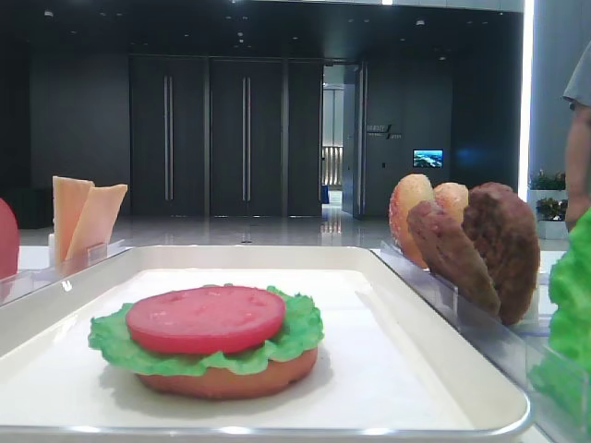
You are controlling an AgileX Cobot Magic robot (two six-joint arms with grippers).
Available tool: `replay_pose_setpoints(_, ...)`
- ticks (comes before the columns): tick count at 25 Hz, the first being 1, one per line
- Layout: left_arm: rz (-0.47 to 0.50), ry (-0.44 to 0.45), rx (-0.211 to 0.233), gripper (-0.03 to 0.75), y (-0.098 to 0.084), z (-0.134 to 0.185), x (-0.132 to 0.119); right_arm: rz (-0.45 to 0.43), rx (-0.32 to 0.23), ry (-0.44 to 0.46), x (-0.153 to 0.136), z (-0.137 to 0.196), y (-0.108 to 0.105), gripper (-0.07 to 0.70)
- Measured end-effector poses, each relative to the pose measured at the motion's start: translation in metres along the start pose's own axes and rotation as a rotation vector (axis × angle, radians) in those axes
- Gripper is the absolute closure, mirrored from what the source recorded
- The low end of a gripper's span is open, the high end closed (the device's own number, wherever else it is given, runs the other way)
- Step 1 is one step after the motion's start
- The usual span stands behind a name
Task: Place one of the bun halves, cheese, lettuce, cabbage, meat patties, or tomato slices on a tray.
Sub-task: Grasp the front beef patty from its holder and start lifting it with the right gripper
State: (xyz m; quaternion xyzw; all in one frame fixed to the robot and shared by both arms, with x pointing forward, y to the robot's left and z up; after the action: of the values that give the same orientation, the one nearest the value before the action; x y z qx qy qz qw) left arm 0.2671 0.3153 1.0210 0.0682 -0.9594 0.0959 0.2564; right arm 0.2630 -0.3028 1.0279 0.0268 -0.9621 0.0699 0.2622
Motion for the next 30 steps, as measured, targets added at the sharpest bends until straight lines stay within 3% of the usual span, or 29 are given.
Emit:
replay_pose_setpoints(23,0.0,0.0,0.0,0.136,0.0,0.0,0.0,0.0,-0.002,0.005,0.0,0.0,0.0,0.05)
replay_pose_setpoints(30,0.0,0.0,0.0,0.136,0.0,0.0,0.0,-0.021,0.006,0.192,-0.017,-0.028,-0.002,0.05)
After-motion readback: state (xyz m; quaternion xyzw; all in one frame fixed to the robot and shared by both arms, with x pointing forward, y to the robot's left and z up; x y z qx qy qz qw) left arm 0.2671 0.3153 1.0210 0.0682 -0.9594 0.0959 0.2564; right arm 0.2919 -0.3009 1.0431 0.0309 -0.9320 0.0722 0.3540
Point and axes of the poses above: a point on each arm's last joint axis where the gripper is mounted, x pointing back along that axis away from the gripper, y along the wrist's bending axis when the last joint is at zero, z = x × y, the point moved 4 cm from there along -x, pointing out along that axis toward the gripper, and after that the axes turned 12 degrees about x, right-handed, at the moved point
